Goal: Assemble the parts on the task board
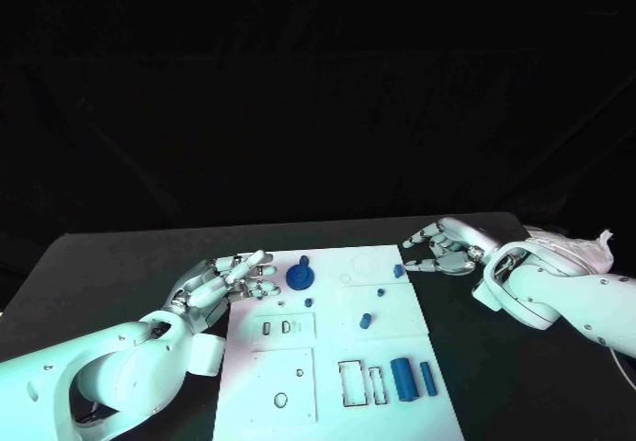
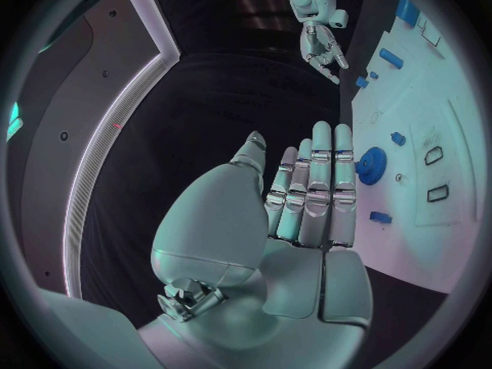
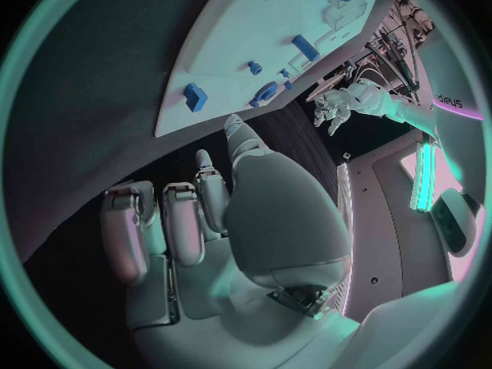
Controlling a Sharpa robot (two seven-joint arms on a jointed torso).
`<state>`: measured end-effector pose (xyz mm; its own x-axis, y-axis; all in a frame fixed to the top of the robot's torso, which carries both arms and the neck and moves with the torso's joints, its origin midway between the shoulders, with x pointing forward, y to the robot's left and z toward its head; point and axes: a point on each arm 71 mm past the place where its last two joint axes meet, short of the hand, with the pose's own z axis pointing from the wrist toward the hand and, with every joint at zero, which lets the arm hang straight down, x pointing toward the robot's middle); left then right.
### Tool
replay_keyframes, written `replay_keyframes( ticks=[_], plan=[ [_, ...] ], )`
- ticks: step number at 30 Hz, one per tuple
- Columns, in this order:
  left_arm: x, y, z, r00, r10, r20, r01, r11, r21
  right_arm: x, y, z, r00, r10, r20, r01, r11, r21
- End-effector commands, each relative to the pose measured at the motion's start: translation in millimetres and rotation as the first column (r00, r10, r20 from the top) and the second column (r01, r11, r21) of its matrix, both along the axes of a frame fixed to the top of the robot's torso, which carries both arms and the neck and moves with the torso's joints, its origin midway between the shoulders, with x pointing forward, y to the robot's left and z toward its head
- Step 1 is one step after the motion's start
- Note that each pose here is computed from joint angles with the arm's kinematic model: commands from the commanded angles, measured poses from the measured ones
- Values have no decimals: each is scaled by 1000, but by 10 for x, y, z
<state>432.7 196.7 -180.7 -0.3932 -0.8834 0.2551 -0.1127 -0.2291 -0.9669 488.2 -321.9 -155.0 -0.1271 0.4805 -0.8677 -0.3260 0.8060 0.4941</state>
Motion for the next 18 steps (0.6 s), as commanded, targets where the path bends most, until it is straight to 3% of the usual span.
replay_keyframes(
  ticks=[1, 10, 18],
  plan=[
    [-6, -31, 4, 1000, -22, 5, 22, 1000, -18, 21, 22, -71, 1000, 22, -3, -22, 999, -28],
    [-3, -40, -9, 1000, -23, 3, 23, 1000, -18, 95, 71, -227, 1000, 10, -22, -11, 998, -55],
    [-3, -41, -14, 1000, -24, 1, 24, 1000, -17, 106, 134, -292, 999, 20, -35, -22, 998, -67]
  ],
)
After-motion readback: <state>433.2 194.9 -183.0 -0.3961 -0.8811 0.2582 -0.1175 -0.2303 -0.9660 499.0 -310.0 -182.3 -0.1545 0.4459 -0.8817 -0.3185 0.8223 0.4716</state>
